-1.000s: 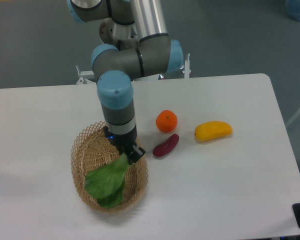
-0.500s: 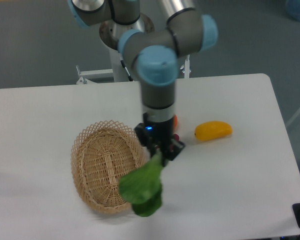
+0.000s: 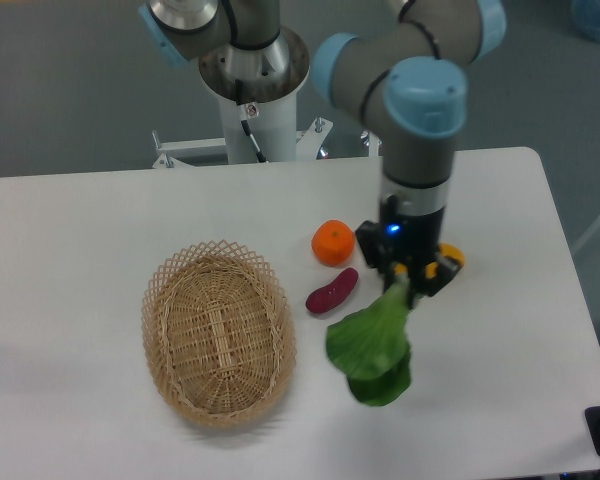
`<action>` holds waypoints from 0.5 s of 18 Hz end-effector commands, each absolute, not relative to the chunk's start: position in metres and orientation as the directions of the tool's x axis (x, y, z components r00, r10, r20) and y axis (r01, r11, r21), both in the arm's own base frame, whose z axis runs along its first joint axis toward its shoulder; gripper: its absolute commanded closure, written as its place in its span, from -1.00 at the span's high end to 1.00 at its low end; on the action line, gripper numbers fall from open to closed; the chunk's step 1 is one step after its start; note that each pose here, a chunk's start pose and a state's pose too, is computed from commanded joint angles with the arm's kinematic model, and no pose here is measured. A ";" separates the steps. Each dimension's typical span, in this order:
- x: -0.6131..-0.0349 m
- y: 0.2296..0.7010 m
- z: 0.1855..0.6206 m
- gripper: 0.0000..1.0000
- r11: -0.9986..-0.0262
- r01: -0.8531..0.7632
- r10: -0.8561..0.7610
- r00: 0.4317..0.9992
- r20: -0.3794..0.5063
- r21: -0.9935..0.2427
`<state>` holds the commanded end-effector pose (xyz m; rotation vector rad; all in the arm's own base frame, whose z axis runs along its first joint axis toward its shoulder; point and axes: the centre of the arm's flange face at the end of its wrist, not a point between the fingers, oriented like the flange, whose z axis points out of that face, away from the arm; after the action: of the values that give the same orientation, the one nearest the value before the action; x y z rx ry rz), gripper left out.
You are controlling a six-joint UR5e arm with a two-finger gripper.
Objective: Pick up the green vegetable from the basket
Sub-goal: 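Lift the bok choy out of the basket and carry it beside the mango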
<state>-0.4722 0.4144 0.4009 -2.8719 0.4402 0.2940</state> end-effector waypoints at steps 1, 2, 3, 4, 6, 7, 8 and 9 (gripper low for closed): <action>-0.477 0.407 0.400 -0.18 -0.929 -0.323 -0.282 0.933 -0.223 -0.179; -0.479 0.403 0.399 -0.18 -0.925 -0.339 -0.299 0.928 -0.220 -0.171; -0.483 0.398 0.400 -0.18 -0.924 -0.343 -0.304 0.927 -0.220 -0.168; -0.483 0.396 0.401 -0.18 -0.924 -0.343 -0.304 0.927 -0.217 -0.167; -0.483 0.392 0.406 -0.18 -0.926 -0.338 -0.299 0.929 -0.220 -0.168; -0.483 0.392 0.407 -0.18 -0.926 -0.338 -0.298 0.928 -0.222 -0.168; -0.483 0.392 0.407 -0.18 -0.926 -0.338 -0.298 0.928 -0.223 -0.168; -0.483 0.392 0.407 -0.18 -0.926 -0.338 -0.298 0.928 -0.223 -0.168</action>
<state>-0.4832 0.3916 0.4075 -2.8829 0.4809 0.2871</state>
